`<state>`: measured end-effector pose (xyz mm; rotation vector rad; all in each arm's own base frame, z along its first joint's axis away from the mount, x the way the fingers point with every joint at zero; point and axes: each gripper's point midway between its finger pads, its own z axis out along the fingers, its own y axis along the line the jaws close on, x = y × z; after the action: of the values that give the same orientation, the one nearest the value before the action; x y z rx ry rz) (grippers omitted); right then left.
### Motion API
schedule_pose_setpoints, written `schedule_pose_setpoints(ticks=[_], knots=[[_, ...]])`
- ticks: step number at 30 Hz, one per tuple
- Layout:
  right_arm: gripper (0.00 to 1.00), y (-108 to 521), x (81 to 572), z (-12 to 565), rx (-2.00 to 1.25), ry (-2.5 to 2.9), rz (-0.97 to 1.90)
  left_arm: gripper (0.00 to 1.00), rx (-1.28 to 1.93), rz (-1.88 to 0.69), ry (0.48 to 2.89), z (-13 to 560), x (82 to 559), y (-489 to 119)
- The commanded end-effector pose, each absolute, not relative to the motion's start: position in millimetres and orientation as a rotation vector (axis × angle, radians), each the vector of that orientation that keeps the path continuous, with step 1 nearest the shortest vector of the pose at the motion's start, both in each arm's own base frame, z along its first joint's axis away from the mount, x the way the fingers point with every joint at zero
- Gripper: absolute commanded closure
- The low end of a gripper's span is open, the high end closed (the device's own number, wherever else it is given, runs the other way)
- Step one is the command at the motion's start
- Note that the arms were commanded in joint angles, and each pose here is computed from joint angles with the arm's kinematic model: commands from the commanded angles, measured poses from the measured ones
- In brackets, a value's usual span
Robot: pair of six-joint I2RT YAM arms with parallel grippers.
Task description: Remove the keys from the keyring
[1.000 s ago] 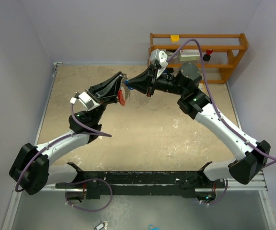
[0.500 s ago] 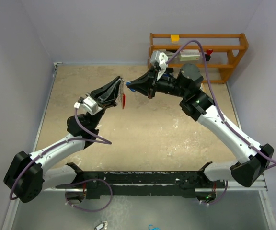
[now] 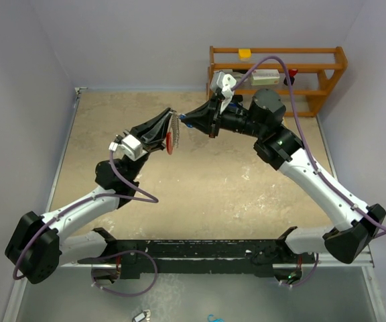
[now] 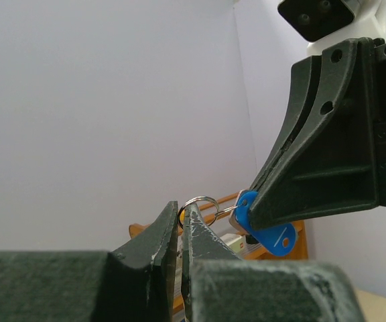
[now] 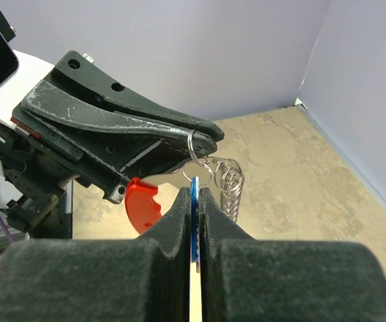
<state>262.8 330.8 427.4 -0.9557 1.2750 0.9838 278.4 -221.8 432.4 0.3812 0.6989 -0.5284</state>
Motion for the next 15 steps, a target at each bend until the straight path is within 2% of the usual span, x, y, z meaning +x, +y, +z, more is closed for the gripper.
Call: schedule_pose_setpoints(ticks=[1,15], knots=[[1.00,311,235,492,-0.963,1.089,0.950,1.00,0.251,-0.374,0.732,443,296,-185],[1.00,302,229,514,-0.964,1.033,0.894,1.00,0.297,-0.384,0.770,439,295,-191]])
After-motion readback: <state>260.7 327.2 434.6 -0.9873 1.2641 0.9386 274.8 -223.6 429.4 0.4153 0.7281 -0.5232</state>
